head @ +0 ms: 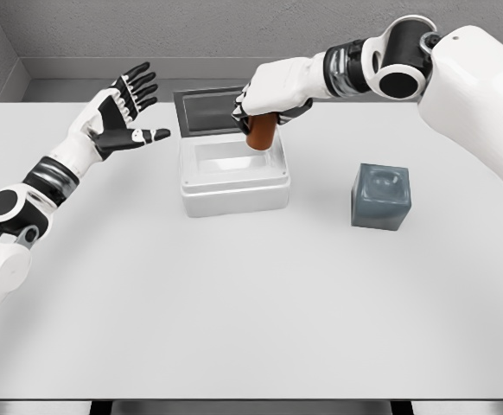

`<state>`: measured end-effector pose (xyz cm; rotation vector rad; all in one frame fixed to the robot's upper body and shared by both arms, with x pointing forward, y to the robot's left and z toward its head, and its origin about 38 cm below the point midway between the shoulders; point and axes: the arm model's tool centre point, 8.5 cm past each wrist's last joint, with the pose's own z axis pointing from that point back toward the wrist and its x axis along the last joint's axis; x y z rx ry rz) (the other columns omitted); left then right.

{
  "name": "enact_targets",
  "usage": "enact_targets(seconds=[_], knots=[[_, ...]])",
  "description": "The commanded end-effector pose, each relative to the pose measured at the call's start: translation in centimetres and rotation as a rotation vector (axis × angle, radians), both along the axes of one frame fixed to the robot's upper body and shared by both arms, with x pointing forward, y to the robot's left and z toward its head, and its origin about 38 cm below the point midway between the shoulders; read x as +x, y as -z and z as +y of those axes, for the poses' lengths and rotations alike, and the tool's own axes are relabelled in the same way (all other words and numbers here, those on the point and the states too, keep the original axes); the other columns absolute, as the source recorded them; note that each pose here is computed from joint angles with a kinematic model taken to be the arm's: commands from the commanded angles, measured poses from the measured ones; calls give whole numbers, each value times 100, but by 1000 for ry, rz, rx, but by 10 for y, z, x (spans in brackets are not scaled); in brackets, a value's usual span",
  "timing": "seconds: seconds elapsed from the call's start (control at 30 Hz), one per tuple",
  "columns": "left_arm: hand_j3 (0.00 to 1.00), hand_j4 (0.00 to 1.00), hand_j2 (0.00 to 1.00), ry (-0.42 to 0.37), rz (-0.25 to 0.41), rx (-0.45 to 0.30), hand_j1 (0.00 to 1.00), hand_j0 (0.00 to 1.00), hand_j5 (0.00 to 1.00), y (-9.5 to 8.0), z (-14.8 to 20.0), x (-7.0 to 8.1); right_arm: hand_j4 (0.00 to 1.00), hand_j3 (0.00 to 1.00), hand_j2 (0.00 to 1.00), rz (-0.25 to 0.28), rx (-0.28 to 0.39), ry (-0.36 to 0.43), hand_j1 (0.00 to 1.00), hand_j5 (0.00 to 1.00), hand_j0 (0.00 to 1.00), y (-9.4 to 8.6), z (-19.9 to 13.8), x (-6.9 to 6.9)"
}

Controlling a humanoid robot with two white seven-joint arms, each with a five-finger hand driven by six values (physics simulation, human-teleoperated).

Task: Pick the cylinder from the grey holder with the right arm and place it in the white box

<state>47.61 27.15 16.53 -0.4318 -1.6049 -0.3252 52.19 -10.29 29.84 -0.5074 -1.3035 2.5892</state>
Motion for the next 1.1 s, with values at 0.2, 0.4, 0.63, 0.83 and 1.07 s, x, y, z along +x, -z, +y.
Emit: enact_targets(seconds=[0.2, 0.4, 0.63, 0.83, 1.07], knots=[[100, 100, 100, 0, -2, -5, 100, 100, 100, -1, 0, 0, 43, 43, 43, 2, 3, 16, 43, 43, 43, -1, -3, 4], [100, 100, 100, 0, -2, -5, 100, 100, 100, -1, 0, 0, 100, 100, 100, -6, 3, 16, 100, 100, 100, -2, -3, 3], [100, 100, 100, 0, -2, -5, 100, 100, 100, -1, 0, 0, 100, 100, 100, -195, 163, -60, 100, 100, 100, -89, -50, -45], [100, 100, 100, 15, 1, -23, 100, 100, 100, 1, -11, 0, 100, 100, 100, -157, 434, 37, 100, 100, 100, -118, -186, -134], [100, 100, 100, 43, -4, -40, 100, 100, 100, 1, -28, -1, 100, 100, 100, 212, 969, 190, 100, 100, 100, -14, -246, -170]])
